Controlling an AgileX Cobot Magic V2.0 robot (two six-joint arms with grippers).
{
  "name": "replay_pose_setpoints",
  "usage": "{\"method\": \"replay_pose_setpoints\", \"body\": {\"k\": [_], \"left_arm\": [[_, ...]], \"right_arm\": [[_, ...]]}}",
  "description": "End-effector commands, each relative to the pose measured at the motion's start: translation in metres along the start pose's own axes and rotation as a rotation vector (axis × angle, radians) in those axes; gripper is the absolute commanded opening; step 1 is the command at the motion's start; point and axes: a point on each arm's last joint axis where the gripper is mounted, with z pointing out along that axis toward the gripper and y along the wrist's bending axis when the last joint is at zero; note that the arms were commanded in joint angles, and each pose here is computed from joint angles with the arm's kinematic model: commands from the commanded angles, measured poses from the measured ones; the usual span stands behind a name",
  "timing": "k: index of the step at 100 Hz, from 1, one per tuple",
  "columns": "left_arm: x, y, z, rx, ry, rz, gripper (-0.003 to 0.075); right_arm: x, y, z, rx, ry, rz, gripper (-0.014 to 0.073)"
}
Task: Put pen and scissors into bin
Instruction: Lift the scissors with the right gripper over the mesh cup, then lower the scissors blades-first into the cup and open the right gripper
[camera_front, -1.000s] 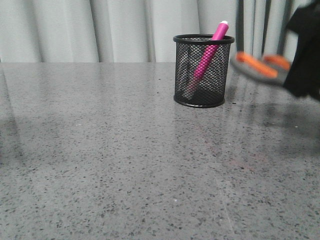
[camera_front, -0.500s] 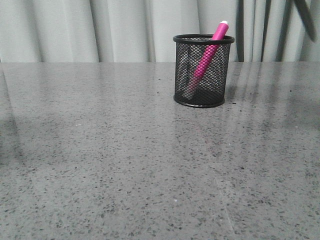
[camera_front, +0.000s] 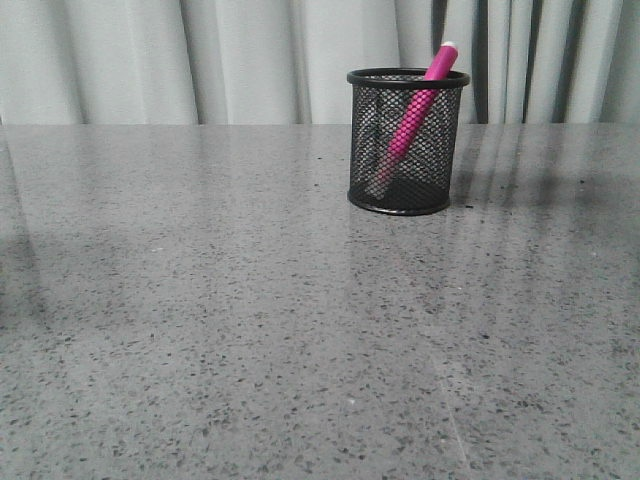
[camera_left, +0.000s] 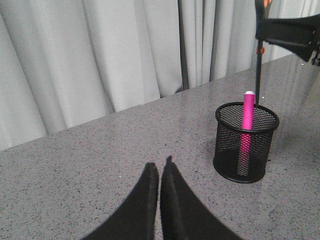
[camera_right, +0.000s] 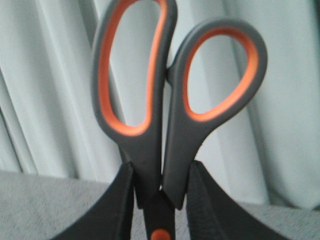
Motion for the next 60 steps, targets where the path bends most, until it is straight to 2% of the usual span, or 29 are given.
{"method": "replay_pose_setpoints", "body": {"k": [1, 13, 60], "left_arm": [[-0.013, -0.001, -0.002, -0.002, -0.061, -0.029, -0.0019], [-0.013, 0.0, -0.002, -0.01, -0.059, -0.03, -0.0019], [-0.012, 0.001, -0.002, -0.021, -0.057, -0.03, -0.0019]], "right_arm": [[-0.017, 0.008, 0.006, -0.027, -0.137, 0.006, -0.0076], [0.0, 0.01, 0.012, -0.032, -0.083, 0.004, -0.0076], [0.027, 0.007, 0.006, -0.027, 0.019, -0.01, -0.0076]]}}
